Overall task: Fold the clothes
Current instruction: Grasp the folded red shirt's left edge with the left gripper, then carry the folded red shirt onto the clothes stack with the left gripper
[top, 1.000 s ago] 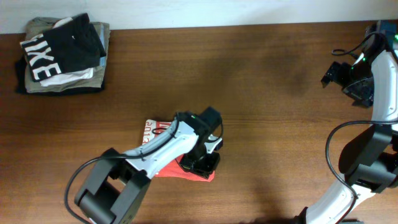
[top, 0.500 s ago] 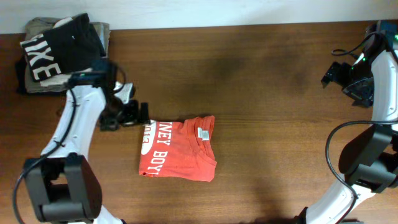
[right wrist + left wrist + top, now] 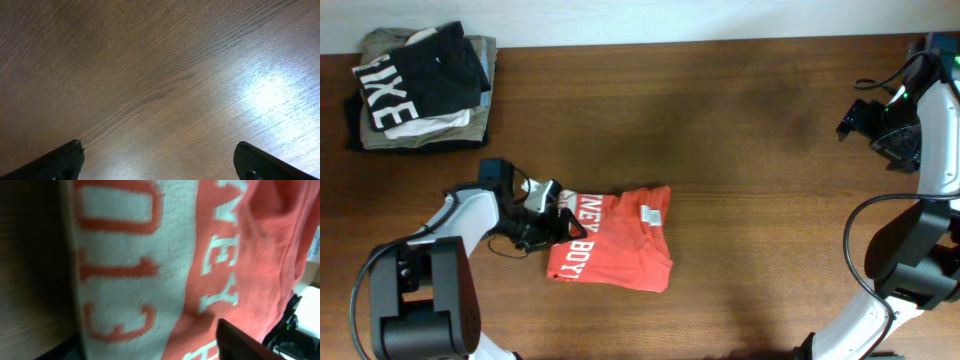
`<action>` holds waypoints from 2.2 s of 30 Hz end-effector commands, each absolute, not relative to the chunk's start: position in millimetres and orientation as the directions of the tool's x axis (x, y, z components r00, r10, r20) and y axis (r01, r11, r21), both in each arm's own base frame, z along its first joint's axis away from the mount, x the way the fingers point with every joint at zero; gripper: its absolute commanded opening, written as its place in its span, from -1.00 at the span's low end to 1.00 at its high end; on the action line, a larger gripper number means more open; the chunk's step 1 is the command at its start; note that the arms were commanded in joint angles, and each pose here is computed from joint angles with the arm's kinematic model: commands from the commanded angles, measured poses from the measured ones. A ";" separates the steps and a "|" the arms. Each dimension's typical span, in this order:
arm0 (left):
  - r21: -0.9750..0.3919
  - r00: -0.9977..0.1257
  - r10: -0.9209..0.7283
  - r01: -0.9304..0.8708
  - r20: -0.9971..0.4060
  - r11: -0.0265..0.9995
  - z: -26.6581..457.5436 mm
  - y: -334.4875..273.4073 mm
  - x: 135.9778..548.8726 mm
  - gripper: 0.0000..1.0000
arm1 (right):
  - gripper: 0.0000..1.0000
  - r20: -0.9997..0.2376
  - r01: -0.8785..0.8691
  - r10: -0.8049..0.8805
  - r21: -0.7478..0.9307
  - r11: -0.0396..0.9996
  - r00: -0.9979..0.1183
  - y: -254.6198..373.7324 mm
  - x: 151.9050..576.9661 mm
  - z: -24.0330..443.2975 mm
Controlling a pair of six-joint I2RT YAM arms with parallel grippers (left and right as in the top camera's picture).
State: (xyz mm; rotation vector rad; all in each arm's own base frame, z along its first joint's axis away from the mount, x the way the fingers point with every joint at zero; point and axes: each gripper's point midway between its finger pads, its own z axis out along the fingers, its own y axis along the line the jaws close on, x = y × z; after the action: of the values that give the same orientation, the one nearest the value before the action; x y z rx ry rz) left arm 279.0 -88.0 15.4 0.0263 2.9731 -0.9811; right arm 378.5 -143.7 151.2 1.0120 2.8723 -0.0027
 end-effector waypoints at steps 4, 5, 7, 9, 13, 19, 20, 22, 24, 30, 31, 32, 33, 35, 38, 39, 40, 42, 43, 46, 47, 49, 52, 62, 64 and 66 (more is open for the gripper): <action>-0.430 -0.992 -0.077 -0.028 -0.098 0.902 5.4 -61.1 316.1 -0.99 | 0.97 -0.111 0.627 0.626 0.032 0.778 -0.772 -144.4 380.5 157.4; -0.406 -0.986 -0.077 -0.012 -0.145 0.914 17.0 -56.3 334.2 -0.98 | 0.97 -0.111 0.627 0.626 0.032 0.778 -0.772 -144.4 380.5 157.4; -0.322 -0.961 -0.076 0.014 -0.267 0.947 51.6 -40.5 378.7 -0.99 | 0.97 -0.111 0.627 0.626 0.032 0.778 -0.772 -144.4 380.5 157.4; -0.218 -0.904 -0.056 0.042 -0.424 0.975 96.9 -22.8 426.5 -0.99 | 0.98 -0.111 0.627 0.626 0.032 0.778 -0.772 -144.4 380.5 157.4; -0.058 -0.727 -0.025 0.021 -0.686 0.998 164.0 13.7 505.5 -0.98 | 0.97 -0.111 0.627 0.626 0.032 0.778 -0.772 -144.4 380.5 157.4; -0.003 -0.458 -0.069 -0.144 -0.886 0.990 225.1 91.6 551.1 -0.98 | 0.97 -0.111 0.627 0.626 0.032 0.778 -0.772 -144.4 380.5 157.4; -0.017 -0.428 -0.086 -0.164 -0.900 0.986 231.7 98.8 553.2 -0.98 | 0.97 -0.111 0.627 0.626 0.032 0.778 -0.772 -144.4 380.5 157.4; -0.032 -0.352 -0.096 -0.184 -0.931 0.982 252.5 109.5 559.5 -0.98 | 0.97 -0.111 0.627 0.626 0.032 0.778 -0.772 -144.4 380.5 157.4; -0.049 -0.312 -0.107 -0.190 -0.944 0.981 271.0 110.4 563.6 -0.98 | 0.97 -0.111 0.627 0.626 0.032 0.778 -0.772 -144.4 380.5 157.4; -0.175 -0.192 -0.233 -0.278 -0.953 0.945 296.2 124.4 567.0 -0.99 | 0.97 -0.111 0.627 0.626 0.032 0.778 -0.772 -144.4 380.5 157.4; -0.230 -0.168 -0.285 -0.286 -0.944 0.930 298.6 124.3 567.5 -0.99 | 0.97 -0.111 0.627 0.626 0.032 0.778 -0.772 -144.4 380.5 157.4; -0.269 -0.156 -0.322 -0.288 -0.934 0.919 299.1 123.5 567.8 -0.98 | 0.97 -0.111 0.627 0.626 0.032 0.778 -0.772 -144.4 380.5 157.4; -0.308 -0.148 -0.358 -0.280 -0.922 0.909 299.4 121.1 568.5 -0.98 | 0.97 -0.111 0.627 0.626 0.032 0.778 -0.772 -144.4 380.5 157.4; -0.316 -0.145 -0.361 -0.261 -0.921 0.912 302.2 117.9 569.7 -0.99 | 0.97 -0.111 0.627 0.626 0.032 0.778 -0.772 -144.4 380.5 157.4; -0.356 -0.112 -0.390 -0.238 -0.914 0.904 318.4 114.9 572.2 -0.98 | 0.97 -0.111 0.627 0.626 0.032 0.778 -0.772 -144.4 380.5 157.4; -0.360 -0.103 -0.392 -0.235 -0.914 0.903 323.2 114.9 572.7 -0.99 | 0.97 -0.111 0.627 0.626 0.032 0.778 -0.772 -144.4 380.5 157.4; -0.361 -0.097 -0.390 -0.230 -0.916 0.904 326.7 113.9 573.2 -0.99 | 0.97 -0.111 0.627 0.626 0.032 0.778 -0.772 -144.4 380.5 157.4; -0.401 -0.089 -0.430 -0.235 -0.898 0.886 326.7 113.8 573.1 -0.99 | 0.97 -0.111 0.627 0.626 0.032 0.778 -0.772 -144.4 380.5 157.4; -0.400 -0.092 -0.431 -0.238 -0.898 0.885 325.6 114.1 572.9 -0.98 | 0.97 -0.111 0.627 0.626 0.032 0.778 -0.772 -144.4 380.5 157.4; -0.365 -0.123 -0.436 -0.373 -0.892 0.853 302.1 134.6 565.4 -0.99 | 0.97 -0.111 0.627 0.626 0.032 0.778 -0.772 -144.4 380.5 157.4; -0.353 -0.139 -0.438 -0.404 -0.888 0.844 290.0 140.2 565.9 -0.98 | 0.97 -0.111 0.627 0.626 0.032 0.778 -0.772 -144.4 380.5 157.4; -0.330 -0.161 -0.448 -0.471 -0.880 0.818 259.4 161.3 569.1 -0.99 | 0.97 -0.111 0.627 0.626 0.032 0.778 -0.772 -144.4 380.5 157.4; -0.294 -0.168 -0.467 -0.583 -0.868 0.757 218.6 217.3 560.9 -0.99 | 0.97 -0.111 0.627 0.626 0.032 0.778 -0.772 -144.4 380.5 157.4; -0.109 -0.240 -0.302 -0.587 -0.923 0.802 197.0 297.7 545.4 0.79 | 0.97 -0.111 0.627 0.626 0.032 0.778 -0.772 -144.4 380.5 157.4; -0.137 -0.176 -0.263 -0.519 -0.948 0.843 236.7 276.3 554.7 -0.42 | 0.97 -0.111 0.627 0.626 0.032 0.778 -0.772 -144.4 380.5 157.4; -0.143 -0.136 -0.234 -0.478 -0.963 0.866 249.5 255.9 568.9 -0.98 | 0.97 -0.111 0.627 0.626 0.032 0.778 -0.772 -144.4 380.5 157.4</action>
State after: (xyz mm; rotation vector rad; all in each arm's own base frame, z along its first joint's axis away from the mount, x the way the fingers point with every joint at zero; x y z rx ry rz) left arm 555.2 287.6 194.3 -0.6617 1.8151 0.2785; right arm 378.3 -143.7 151.1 1.0118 2.8736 -0.0032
